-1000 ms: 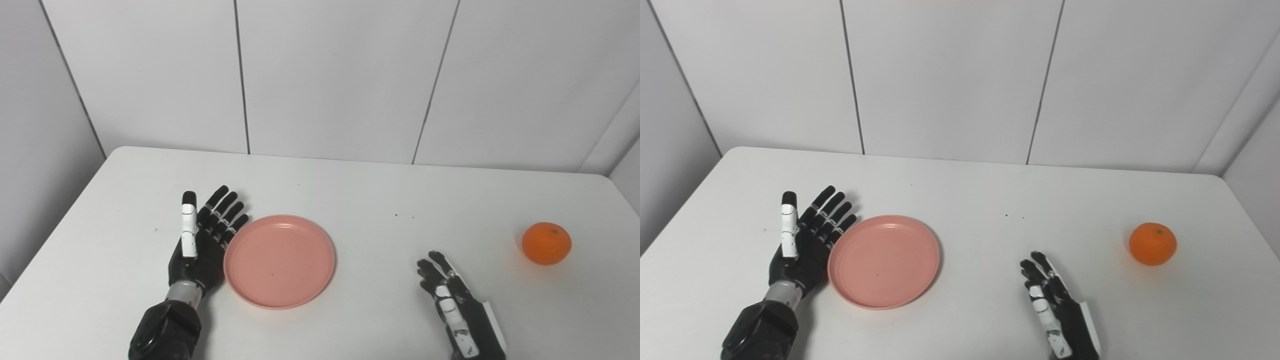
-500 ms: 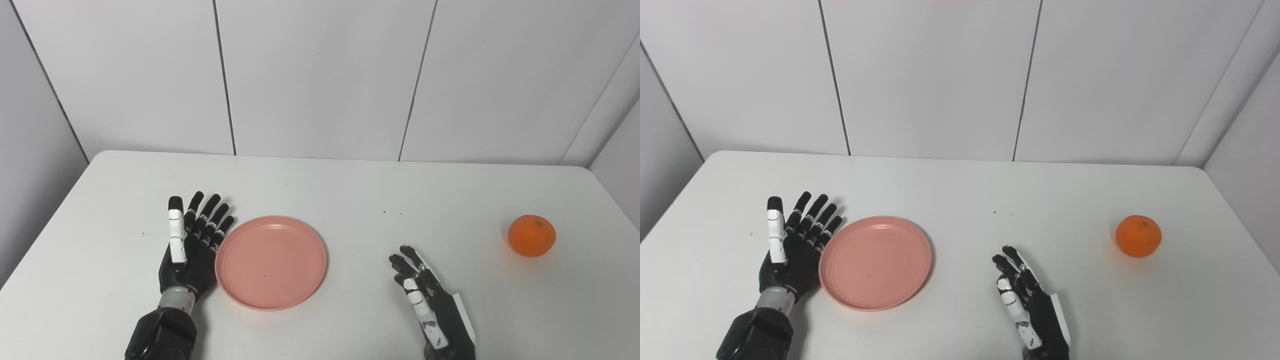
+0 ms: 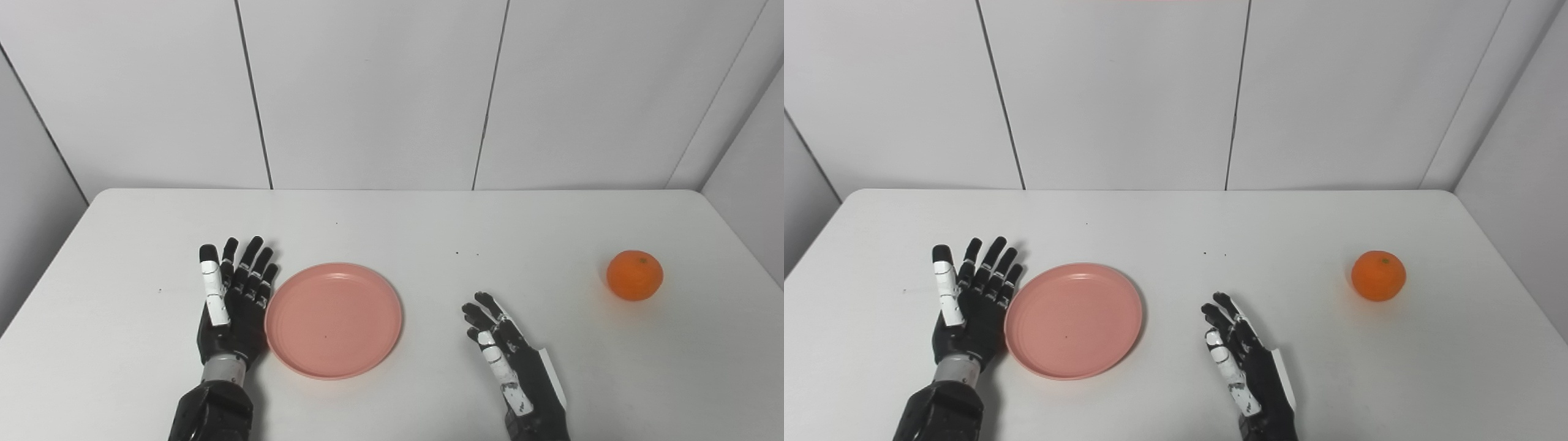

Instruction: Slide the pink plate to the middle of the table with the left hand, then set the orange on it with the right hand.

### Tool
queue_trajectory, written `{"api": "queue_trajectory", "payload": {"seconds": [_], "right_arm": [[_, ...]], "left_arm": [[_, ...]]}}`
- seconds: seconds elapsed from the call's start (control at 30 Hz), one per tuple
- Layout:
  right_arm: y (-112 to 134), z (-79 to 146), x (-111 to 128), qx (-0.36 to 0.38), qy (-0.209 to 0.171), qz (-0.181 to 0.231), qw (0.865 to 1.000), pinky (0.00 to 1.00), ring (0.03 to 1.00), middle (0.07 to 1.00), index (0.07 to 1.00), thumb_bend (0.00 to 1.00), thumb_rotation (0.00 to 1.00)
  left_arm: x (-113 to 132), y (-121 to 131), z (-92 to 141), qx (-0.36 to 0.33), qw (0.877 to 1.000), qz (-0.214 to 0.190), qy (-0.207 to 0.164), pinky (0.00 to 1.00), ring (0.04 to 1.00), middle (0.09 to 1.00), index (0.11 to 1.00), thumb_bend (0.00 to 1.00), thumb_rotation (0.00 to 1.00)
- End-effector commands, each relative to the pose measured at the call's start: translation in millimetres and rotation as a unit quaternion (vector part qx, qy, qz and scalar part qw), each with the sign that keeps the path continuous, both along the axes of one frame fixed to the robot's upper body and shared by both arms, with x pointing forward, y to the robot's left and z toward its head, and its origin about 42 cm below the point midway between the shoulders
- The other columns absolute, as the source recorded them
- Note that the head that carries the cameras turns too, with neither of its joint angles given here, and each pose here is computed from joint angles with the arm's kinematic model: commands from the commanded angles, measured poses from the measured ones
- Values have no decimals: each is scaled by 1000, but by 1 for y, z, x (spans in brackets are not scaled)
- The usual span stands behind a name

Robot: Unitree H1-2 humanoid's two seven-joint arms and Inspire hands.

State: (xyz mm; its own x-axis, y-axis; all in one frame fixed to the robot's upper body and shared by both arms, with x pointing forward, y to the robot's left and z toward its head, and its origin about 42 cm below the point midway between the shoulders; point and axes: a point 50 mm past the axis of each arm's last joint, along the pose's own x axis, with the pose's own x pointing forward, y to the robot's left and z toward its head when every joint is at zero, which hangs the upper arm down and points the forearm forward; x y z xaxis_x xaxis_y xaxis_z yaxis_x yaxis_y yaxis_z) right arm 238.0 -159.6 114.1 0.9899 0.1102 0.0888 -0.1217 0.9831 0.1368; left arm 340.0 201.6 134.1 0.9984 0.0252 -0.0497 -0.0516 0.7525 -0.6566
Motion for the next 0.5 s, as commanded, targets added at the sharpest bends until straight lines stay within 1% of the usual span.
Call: {"api": "queue_trajectory", "payload": {"seconds": [0.0,0.27,0.47], "right_arm": [[13,-5,-3,12,16,13,1000,892,884,837,876,794,715],[20,-5,-1,7,13,14,1000,877,882,837,875,797,735],[28,-5,1,9,10,14,1000,875,882,841,879,795,735]], "left_arm": [[-10,-8,-19,-3,999,-2,51,982,922,892,981,836,724],[-10,-9,-16,-11,999,-7,51,970,916,889,968,837,704],[-7,-6,-15,-15,998,-18,52,964,916,895,969,841,695]]}}
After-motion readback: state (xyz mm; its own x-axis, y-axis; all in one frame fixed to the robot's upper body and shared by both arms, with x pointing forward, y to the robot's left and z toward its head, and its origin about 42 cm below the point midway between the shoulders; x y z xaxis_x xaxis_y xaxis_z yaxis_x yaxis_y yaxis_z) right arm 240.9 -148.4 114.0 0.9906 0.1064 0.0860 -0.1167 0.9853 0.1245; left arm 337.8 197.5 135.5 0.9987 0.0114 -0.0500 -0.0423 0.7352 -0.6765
